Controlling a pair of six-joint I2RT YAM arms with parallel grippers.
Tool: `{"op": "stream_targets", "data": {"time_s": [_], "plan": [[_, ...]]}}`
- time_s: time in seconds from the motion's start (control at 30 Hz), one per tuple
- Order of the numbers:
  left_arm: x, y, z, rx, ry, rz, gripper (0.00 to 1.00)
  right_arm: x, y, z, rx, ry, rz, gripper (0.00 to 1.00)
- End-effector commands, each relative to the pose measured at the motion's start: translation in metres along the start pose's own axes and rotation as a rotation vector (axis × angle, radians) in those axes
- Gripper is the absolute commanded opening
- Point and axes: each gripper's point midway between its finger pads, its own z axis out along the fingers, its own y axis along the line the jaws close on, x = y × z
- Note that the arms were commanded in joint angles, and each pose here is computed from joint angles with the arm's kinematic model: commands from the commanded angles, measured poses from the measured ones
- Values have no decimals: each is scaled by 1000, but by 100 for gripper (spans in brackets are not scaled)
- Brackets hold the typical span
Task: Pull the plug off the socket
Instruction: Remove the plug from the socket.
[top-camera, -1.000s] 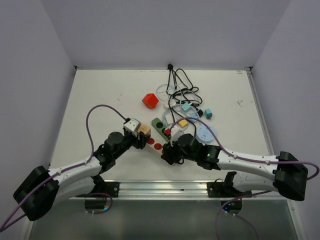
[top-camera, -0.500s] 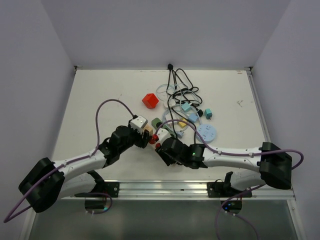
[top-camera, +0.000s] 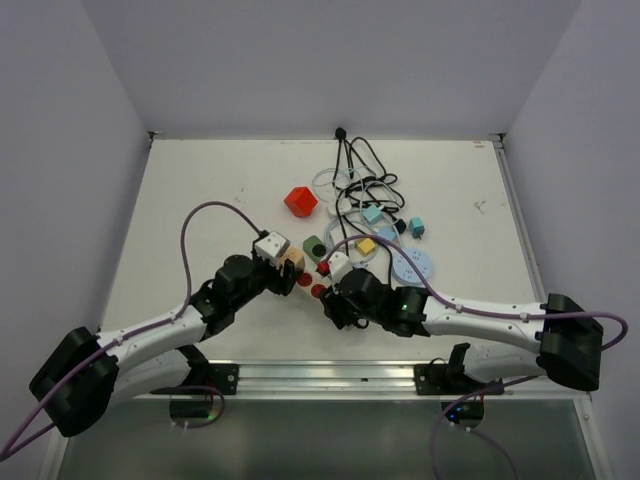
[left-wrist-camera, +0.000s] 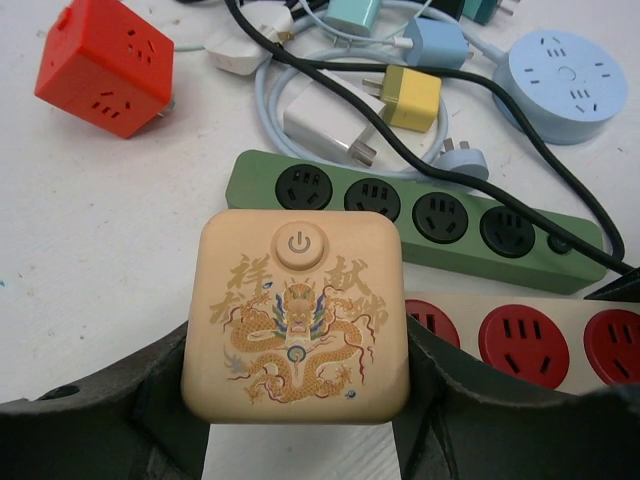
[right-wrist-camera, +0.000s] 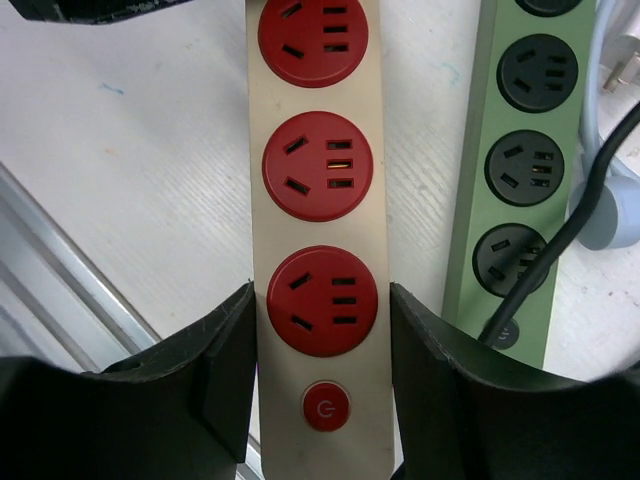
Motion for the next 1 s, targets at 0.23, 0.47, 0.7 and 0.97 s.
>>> {"op": "stream_targets", "data": {"time_s": [0.23,0.47,0.7,0.97], "plan": [[-60,53,-20,-213,-296,-117,0,31,-4,-18,-81,79,117,0],[-48,62,-13,-242,-211,-89,0,31,-1,-14,-42,90,37,0],[-34,62,0,-239,-123,-74,0,45,-8,-1,144,179,-112,0],[-21,62,12,-234,-11,-35,0,52,-8,5,167,198,-139,0]]}}
